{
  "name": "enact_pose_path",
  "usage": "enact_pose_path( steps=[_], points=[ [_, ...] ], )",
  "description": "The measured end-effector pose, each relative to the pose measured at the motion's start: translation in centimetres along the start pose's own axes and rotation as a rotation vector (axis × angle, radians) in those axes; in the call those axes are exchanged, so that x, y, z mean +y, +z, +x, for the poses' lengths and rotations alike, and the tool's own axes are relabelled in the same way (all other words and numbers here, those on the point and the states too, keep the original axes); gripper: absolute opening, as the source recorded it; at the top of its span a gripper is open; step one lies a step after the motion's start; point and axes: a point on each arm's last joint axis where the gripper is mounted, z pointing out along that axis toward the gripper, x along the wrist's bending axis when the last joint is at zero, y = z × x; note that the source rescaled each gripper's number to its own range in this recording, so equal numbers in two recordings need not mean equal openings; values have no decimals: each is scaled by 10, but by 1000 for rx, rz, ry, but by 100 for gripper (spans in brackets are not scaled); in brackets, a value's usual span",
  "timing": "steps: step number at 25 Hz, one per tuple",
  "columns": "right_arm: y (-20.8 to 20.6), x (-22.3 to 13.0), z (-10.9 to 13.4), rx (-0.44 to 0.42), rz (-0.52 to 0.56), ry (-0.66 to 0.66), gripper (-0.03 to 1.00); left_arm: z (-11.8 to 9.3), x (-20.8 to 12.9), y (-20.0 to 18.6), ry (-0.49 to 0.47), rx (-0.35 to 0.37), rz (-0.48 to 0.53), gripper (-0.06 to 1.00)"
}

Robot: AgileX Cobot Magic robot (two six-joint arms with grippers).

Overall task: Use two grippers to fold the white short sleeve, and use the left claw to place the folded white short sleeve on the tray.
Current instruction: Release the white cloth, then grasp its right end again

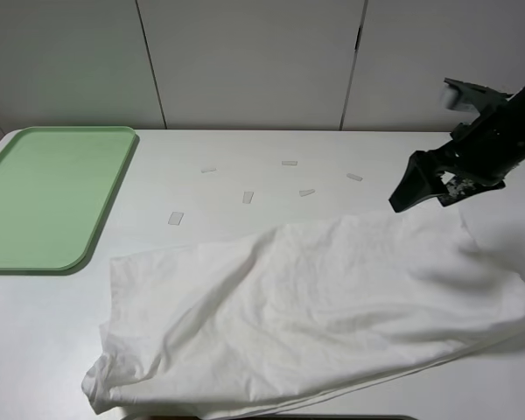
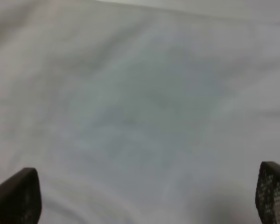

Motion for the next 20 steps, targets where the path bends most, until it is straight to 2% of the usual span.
enact_pose_path(
  steps=[4,6,10,20],
  points=[
    [5,-12,-40,-83,57,89,100,0,0,0,0,0,1,100],
    [6,-14,-45,-90,66,104,100,0,0,0,0,0,1,100],
    [24,-28,-77,-115,138,178,100,0,0,0,0,0,1,100],
    [54,-39,-88,-70,217,230,100,0,0,0,0,1,0,100]
  ],
)
